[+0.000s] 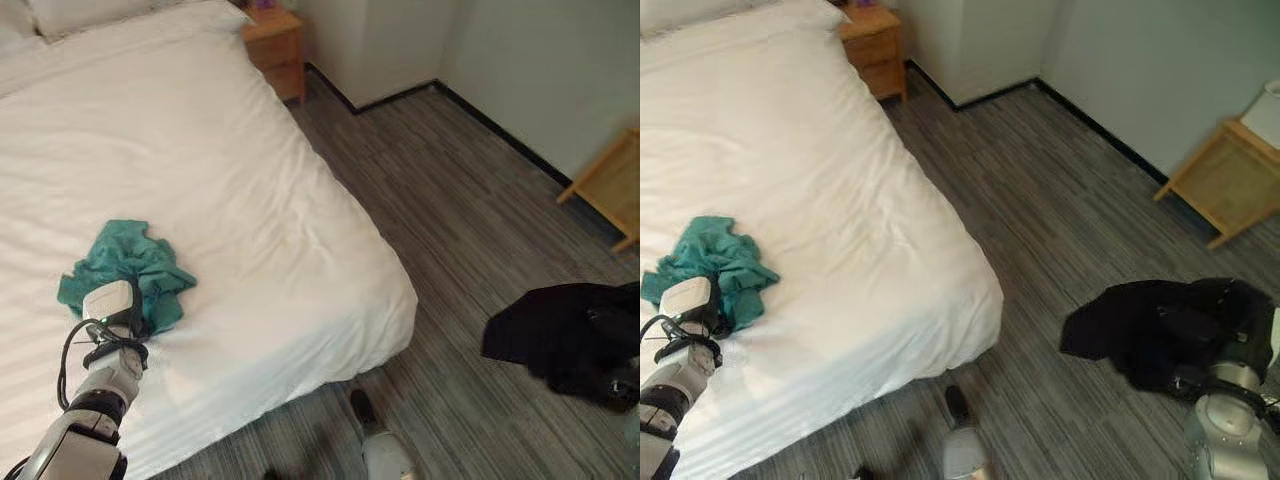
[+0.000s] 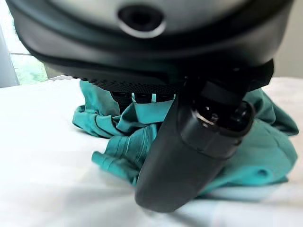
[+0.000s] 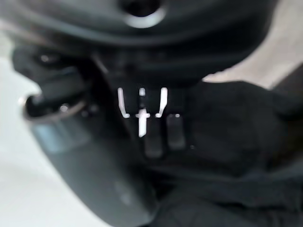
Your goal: Pick up bed clothes into laundry basket.
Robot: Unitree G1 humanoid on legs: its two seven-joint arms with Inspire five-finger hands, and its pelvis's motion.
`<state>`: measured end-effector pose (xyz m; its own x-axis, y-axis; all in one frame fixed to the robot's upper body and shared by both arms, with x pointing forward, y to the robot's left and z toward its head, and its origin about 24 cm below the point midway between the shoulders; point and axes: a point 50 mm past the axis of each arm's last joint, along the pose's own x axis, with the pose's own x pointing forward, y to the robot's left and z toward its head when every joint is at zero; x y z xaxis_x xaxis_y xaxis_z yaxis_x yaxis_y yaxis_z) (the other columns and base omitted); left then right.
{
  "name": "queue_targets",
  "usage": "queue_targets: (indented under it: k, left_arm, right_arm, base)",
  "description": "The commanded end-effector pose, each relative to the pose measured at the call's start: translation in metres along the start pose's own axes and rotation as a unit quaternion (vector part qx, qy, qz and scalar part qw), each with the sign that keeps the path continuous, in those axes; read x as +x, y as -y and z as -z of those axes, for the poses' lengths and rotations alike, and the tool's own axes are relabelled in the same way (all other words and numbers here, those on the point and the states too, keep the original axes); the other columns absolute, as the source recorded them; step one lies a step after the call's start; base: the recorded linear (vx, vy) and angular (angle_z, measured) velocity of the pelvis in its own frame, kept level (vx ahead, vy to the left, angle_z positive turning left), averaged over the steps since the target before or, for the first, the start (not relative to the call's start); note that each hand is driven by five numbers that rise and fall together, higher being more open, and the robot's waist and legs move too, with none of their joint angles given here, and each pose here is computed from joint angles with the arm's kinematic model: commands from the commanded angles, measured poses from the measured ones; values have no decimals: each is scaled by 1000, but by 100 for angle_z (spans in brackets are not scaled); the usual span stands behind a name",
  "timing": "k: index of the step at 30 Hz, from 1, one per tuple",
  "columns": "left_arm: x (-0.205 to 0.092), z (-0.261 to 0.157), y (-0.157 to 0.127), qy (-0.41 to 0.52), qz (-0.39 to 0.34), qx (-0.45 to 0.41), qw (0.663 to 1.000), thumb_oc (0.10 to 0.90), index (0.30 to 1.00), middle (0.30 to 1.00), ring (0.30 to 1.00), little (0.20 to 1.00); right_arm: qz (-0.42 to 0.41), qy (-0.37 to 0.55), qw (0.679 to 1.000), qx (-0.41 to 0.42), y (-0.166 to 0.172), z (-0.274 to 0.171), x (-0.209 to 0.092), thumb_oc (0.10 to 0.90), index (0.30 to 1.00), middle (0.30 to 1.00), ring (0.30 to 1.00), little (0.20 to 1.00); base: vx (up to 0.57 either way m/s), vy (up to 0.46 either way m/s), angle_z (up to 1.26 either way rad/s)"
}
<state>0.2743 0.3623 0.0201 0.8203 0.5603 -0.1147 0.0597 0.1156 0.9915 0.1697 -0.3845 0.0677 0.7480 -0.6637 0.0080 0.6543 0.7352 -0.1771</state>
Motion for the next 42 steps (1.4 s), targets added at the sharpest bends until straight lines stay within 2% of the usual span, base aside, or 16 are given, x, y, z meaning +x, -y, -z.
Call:
queue_targets:
  k: [1, 4, 6, 7, 8, 9, 10, 12, 13, 15, 19, 21, 22, 25, 35, 42]
  left_arm:
    - [4, 5, 1, 4, 54, 52, 997, 400, 300, 300, 300, 300]
    - [17, 2, -34, 17, -3, 65, 998, 400, 300, 300, 300, 300]
    - [32, -5, -106, 40, -125, 61, 989, 400, 300, 300, 300, 300]
    - [32, -5, -107, 40, -126, 61, 989, 400, 300, 300, 300, 300]
    - [32, -13, -167, 59, -229, 49, 970, 400, 300, 300, 300, 300]
    - [32, -13, -168, 58, -230, 49, 970, 400, 300, 300, 300, 300]
    - [20, -29, -225, 94, -338, 32, 936, 400, 300, 300, 300, 300]
    - [12, -37, -244, 111, -380, 17, 918, 400, 300, 300, 300, 300]
    - [-11, -52, -281, 153, -470, -33, 869, 400, 300, 300, 300, 300]
    - [-32, -56, -296, 179, -531, -98, 822, 400, 300, 300, 300, 300]
    - [-62, -58, -294, 221, -589, -227, 743, 400, 300, 300, 300, 300]
    - [-94, -66, -271, 281, -595, -357, 663, 400, 300, 300, 300, 300]
    - [-96, -64, -270, 279, -595, -357, 664, 400, 300, 300, 300, 300]
    - [-127, -91, -215, 373, -456, -538, 603, 400, 300, 300, 300, 300]
    - [-156, -182, -184, 529, -249, -532, 613, 400, 300, 300, 300, 300]
    - [-165, -202, -176, 555, -182, -548, 599, 400, 300, 300, 300, 300]
  right_arm:
    - [2, 245, 954, 174, -15, -99, 12, 400, 300, 300, 300, 300]
    - [0, 274, 946, 174, -11, -108, 6, 400, 300, 300, 300, 300]
    - [-1, 313, 935, 165, -7, -120, 0, 400, 300, 300, 300, 300]
    - [-1, 313, 935, 166, -7, -121, 0, 400, 300, 300, 300, 300]
    - [-14, 331, 932, 150, -8, -128, -2, 400, 300, 300, 300, 300]
    - [-14, 331, 931, 151, -8, -128, -3, 400, 300, 300, 300, 300]
    - [-26, 331, 933, 137, -9, -127, -4, 400, 300, 300, 300, 300]
    - [-34, 331, 933, 135, -14, -126, -4, 400, 300, 300, 300, 300]
    - [-42, 319, 939, 123, -16, -122, -3, 400, 300, 300, 300, 300]
    - [-40, 304, 945, 115, -18, -116, -1, 400, 300, 300, 300, 300]
    - [-23, 278, 953, 121, -21, -104, 4, 400, 300, 300, 300, 300]
    - [-19, 261, 954, 147, -33, -97, 6, 400, 300, 300, 300, 300]
    - [-21, 261, 954, 145, -34, -97, 6, 400, 300, 300, 300, 300]
    - [-53, 218, 959, 171, -59, -81, 1, 400, 300, 300, 300, 300]
    - [-91, 254, 949, 162, -87, -94, -13, 400, 300, 300, 300, 300]
    - [-116, 281, 952, 28, -105, -95, -21, 400, 300, 300, 300, 300]
  base:
    - [-90, -37, -21]
    - [-31, -45, -61]
    - [-5, -67, -21]
    - [53, -106, -14]
    - [17, -77, -5]
    - [86, -120, 9]
    - [22, -95, 15]
    - [2, -90, 19]
    - [-27, -76, 24]
    - [-44, -72, 29]
    - [-72, -24, 12]
    - [-253, -100, -22]
    - [-233, -83, -72]
    - [-202, 39, -56]
    - [-285, 130, -43]
    - [-349, -68, -107]
